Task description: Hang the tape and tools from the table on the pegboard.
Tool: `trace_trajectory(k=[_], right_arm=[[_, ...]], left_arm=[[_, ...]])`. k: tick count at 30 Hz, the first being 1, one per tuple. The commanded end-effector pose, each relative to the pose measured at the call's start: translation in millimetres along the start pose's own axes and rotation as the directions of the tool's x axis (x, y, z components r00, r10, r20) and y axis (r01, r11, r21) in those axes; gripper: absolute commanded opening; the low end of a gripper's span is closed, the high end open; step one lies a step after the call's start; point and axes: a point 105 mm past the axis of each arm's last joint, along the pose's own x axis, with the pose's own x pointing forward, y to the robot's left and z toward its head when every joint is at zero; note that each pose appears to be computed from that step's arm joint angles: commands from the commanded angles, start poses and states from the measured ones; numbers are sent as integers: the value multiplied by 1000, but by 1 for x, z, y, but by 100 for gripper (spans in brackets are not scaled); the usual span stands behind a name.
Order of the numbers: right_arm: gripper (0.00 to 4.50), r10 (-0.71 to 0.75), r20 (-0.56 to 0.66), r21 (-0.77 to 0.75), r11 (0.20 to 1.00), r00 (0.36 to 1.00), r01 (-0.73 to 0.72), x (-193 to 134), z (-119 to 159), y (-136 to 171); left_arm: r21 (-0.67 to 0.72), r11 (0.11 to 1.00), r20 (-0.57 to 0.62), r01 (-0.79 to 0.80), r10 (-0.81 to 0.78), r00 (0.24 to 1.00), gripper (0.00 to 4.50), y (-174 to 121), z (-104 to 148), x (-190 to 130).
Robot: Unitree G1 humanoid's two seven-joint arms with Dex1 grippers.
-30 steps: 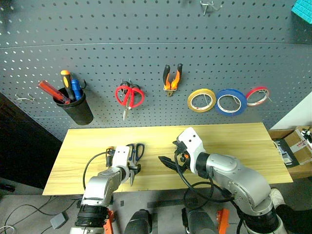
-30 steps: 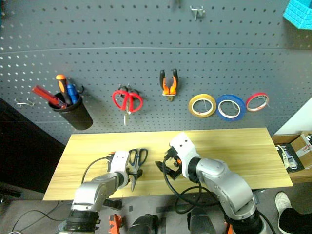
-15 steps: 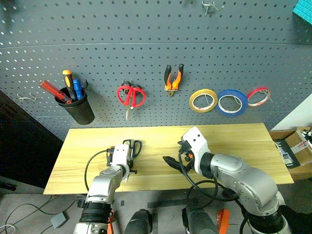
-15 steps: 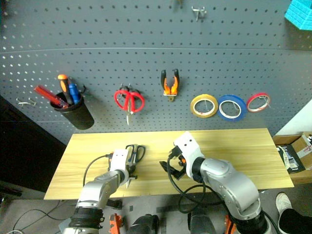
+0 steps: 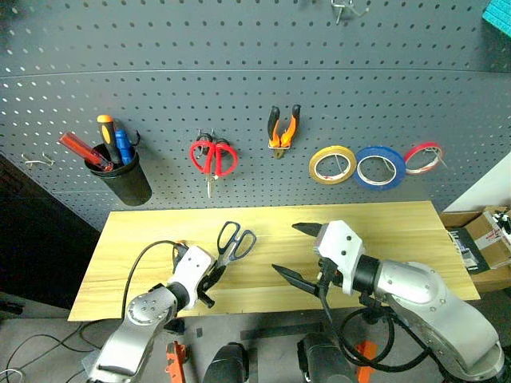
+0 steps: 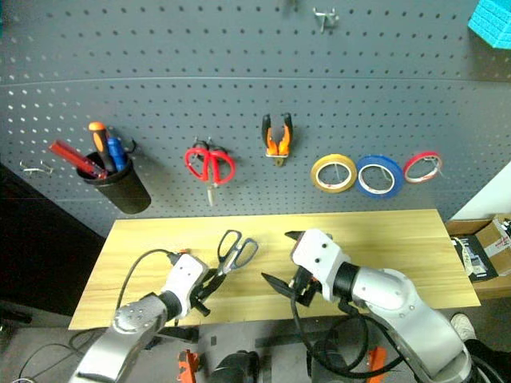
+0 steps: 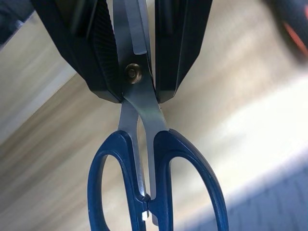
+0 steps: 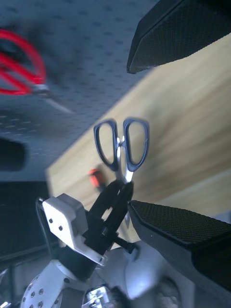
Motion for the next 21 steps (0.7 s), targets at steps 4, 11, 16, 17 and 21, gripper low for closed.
trace_trajectory(k=[4, 11, 16, 17, 21], right_arm=[[450, -64, 83, -81, 994, 995, 71, -6, 15, -21], [450, -89, 91, -106, 989, 992, 98, -5, 16, -33], [450, -93, 100, -116, 988, 991, 104, -3, 19, -35], [450, -93, 103, -122, 987, 990, 106, -3, 20, -35], [450, -103, 112, -136, 984, 988, 118, -3, 25, -39]], left_arm=[[157, 972, 362, -172, 105, 926, 72, 27, 84, -20], [85, 953, 427, -291, 229, 875, 72, 55, 106, -10], [40, 956, 392, -291, 253, 885, 72, 61, 98, 4], [30, 956, 383, -292, 259, 887, 72, 62, 97, 7], [-9, 944, 370, -328, 308, 876, 69, 72, 94, 8]])
